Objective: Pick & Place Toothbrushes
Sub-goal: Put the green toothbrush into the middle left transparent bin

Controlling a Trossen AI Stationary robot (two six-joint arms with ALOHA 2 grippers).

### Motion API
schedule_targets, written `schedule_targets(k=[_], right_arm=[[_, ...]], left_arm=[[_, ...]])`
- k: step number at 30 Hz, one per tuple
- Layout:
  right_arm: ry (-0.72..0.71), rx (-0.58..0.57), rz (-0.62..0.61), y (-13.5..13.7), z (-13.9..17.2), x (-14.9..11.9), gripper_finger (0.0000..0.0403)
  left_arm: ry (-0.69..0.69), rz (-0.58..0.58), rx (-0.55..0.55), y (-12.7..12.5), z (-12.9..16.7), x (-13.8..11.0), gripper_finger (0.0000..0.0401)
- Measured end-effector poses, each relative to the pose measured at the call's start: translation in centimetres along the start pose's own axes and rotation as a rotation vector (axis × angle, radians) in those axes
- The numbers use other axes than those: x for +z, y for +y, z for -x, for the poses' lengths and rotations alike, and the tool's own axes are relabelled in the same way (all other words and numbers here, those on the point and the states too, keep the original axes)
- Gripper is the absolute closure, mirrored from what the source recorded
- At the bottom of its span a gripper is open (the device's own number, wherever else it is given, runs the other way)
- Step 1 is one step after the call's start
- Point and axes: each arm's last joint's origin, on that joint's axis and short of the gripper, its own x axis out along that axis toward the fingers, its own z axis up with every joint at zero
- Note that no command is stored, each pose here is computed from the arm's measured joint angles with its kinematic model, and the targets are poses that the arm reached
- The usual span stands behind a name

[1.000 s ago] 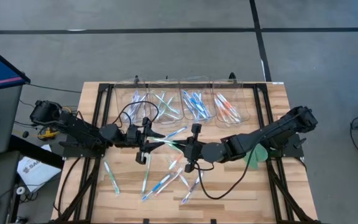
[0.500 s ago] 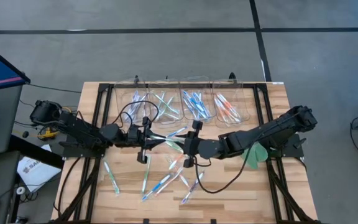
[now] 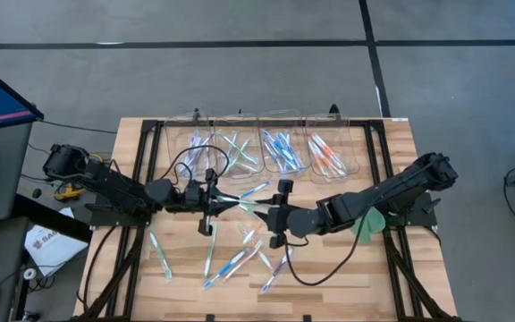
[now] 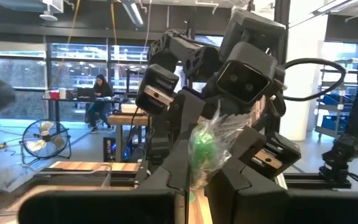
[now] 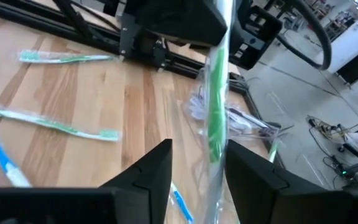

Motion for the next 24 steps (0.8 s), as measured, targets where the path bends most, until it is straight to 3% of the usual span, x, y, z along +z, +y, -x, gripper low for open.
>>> schedule_targets(k=[8, 11, 19, 24], right_arm=[[0.023, -0.095, 0.046, 0.9, 1.7, 0.0, 0.0237], [0.036, -0.080, 0.076, 0.9, 3.1, 0.0, 0.0231], [0.072, -0.032, -0.045, 0.6, 6.1, -0.2, 0.0228], [0.112, 0.043, -0.039, 0.8, 7.4, -0.7, 0.0228]], left_arm=[[0.068, -0.019, 0.073, 0.2, 0.0, -0.7, 0.0384], [0.077, -0.021, 0.075, 0.2, 0.0, -0.8, 0.0384], [0.124, -0.058, 0.121, 0.4, 0.1, -1.2, 0.0384], [0.137, -0.115, 0.141, 0.9, 0.1, -1.1, 0.0384]])
